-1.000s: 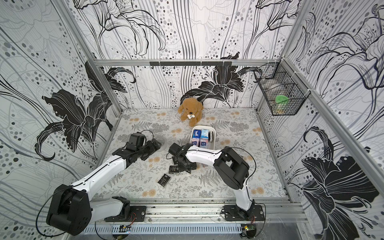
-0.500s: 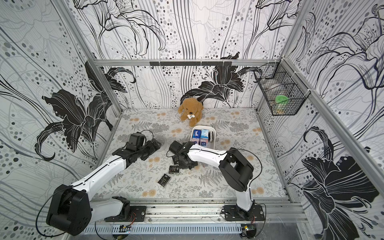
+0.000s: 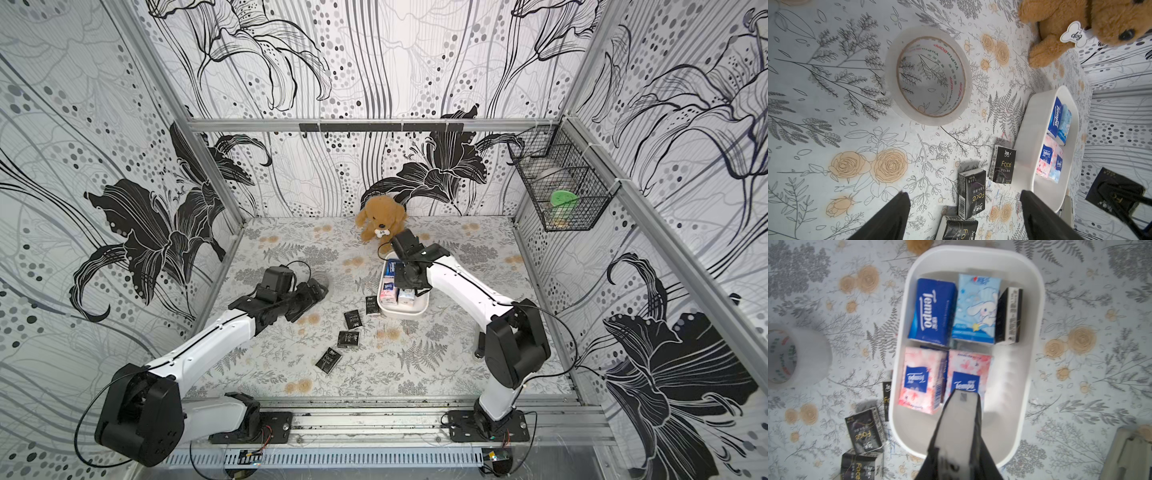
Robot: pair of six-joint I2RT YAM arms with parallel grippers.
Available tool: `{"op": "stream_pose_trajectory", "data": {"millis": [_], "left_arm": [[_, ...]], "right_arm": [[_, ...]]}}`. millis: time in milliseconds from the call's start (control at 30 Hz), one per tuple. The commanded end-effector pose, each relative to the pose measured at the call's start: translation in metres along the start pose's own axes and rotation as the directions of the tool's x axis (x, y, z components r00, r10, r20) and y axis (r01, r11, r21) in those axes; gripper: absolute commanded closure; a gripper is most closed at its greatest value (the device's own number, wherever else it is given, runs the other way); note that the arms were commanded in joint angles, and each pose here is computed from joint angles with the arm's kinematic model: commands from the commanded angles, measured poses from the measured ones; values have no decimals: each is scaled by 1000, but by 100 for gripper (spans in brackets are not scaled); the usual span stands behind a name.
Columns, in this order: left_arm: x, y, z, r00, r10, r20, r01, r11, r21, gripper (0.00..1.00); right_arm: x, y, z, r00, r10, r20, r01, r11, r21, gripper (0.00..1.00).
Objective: Put the pocket tissues into the storage box
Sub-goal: Place the pocket tissues in the storage box.
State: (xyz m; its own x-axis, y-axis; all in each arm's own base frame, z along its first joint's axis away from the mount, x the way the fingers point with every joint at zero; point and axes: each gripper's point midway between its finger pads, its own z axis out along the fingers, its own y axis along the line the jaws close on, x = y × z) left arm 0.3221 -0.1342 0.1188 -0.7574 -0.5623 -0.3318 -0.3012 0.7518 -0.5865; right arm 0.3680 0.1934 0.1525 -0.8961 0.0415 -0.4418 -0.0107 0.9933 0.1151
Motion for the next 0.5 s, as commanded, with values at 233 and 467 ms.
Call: {"op": "stream_pose_trajectory", "data": {"millis": [233, 467], "left_arm": [[13, -17, 10, 999, 41, -30, -40, 999, 36, 12], [13, -17, 12, 998, 56, -37, -55, 998, 30, 12]], "right_arm": [[-9, -32, 43, 997, -14, -70, 14, 1000, 9, 77], [-6, -42, 63, 993, -17, -115, 21, 999, 36, 75]]}}
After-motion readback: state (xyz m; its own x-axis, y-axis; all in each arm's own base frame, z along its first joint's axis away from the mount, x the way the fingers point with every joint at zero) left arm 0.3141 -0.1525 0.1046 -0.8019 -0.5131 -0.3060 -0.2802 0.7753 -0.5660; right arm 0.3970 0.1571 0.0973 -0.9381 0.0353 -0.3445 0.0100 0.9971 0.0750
